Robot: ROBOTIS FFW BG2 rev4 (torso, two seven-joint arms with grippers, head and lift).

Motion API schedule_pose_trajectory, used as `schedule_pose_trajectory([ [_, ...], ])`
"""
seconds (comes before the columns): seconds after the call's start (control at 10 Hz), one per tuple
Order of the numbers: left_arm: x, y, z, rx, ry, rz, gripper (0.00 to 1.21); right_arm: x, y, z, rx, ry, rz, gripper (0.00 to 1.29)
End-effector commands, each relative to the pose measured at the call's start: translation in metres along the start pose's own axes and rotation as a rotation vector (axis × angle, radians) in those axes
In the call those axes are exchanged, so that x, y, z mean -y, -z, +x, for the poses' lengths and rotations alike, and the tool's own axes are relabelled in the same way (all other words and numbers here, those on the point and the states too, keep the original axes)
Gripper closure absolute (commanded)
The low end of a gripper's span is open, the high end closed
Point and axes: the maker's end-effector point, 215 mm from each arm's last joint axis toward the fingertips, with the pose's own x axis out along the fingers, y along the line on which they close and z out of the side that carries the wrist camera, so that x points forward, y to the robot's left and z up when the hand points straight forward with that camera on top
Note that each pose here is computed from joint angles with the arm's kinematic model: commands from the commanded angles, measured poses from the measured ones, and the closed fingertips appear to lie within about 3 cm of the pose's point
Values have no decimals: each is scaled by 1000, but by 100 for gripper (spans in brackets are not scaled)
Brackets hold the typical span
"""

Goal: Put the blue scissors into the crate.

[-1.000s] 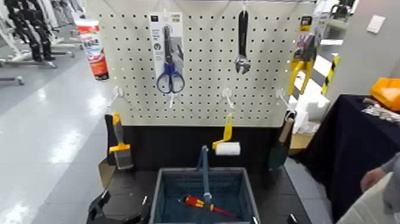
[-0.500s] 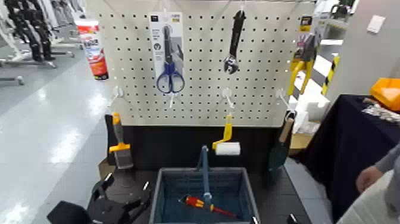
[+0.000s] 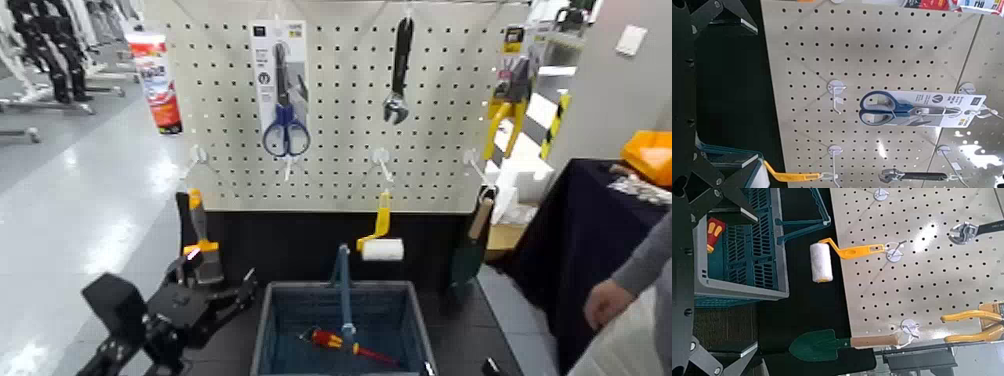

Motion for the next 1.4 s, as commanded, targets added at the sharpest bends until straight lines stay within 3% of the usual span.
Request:
schedule_pose_trajectory([
  [0.1, -9, -30, 23, 42, 39, 26, 22, -2, -1, 3, 4, -6, 0, 18],
  [0.8, -4, -98, 74, 155, 171, 81, 25, -6, -5, 8, 13, -17, 5, 18],
  [1.4, 2, -163, 118, 219, 307, 211, 27, -13, -8, 12, 20, -35, 14, 18],
])
